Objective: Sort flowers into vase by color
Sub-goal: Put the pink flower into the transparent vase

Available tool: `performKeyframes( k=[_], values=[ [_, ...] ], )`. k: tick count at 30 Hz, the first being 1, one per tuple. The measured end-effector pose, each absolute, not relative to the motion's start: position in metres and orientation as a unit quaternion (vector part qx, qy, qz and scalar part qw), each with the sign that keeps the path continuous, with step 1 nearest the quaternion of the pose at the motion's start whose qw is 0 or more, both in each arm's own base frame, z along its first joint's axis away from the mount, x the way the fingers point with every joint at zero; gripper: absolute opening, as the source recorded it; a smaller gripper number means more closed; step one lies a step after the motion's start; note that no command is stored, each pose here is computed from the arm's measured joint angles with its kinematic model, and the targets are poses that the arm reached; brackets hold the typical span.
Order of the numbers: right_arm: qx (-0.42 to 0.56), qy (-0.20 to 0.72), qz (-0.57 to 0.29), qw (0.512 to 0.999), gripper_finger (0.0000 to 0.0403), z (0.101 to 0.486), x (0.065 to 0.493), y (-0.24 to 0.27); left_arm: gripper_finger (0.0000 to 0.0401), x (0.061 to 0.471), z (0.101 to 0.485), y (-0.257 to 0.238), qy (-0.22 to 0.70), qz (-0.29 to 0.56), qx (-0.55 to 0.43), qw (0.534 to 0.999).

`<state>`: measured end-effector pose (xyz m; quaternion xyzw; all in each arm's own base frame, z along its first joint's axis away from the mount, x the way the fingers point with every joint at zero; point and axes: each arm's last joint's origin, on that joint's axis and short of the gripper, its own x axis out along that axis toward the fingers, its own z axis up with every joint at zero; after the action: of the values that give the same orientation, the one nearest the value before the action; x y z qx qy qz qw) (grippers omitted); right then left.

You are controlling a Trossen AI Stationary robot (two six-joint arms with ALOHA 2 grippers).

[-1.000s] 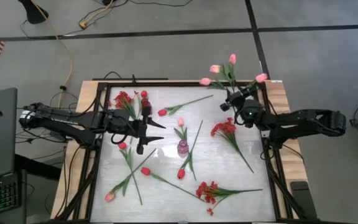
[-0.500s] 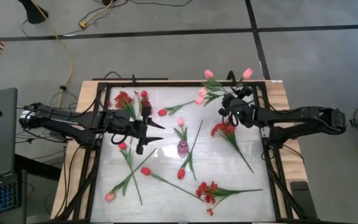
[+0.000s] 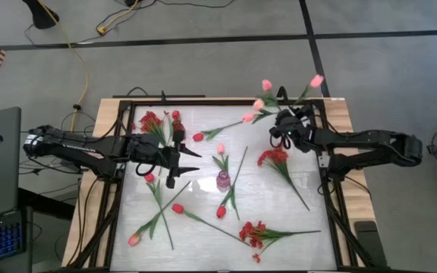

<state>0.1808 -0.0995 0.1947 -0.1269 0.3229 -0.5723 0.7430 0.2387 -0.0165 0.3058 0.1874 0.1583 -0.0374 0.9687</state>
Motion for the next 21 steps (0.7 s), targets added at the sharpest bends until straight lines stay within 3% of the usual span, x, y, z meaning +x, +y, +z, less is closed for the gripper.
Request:
performKeyframes(
  k=[14, 21],
  values=[
    [-0.053, 0.313, -0.574, 0.755, 0.0240, 0.188, 0.176, -0.102, 0.0174, 0.239, 0.305, -0.016, 0.161, -0.038, 0.188, 0.968],
    [0.036, 0.313, -0.577, 0.754, 0.0240, 0.179, 0.169, -0.103, 0.0174, 0.238, 0.305, -0.016, 0.164, -0.038, 0.188, 0.968]
  ],
)
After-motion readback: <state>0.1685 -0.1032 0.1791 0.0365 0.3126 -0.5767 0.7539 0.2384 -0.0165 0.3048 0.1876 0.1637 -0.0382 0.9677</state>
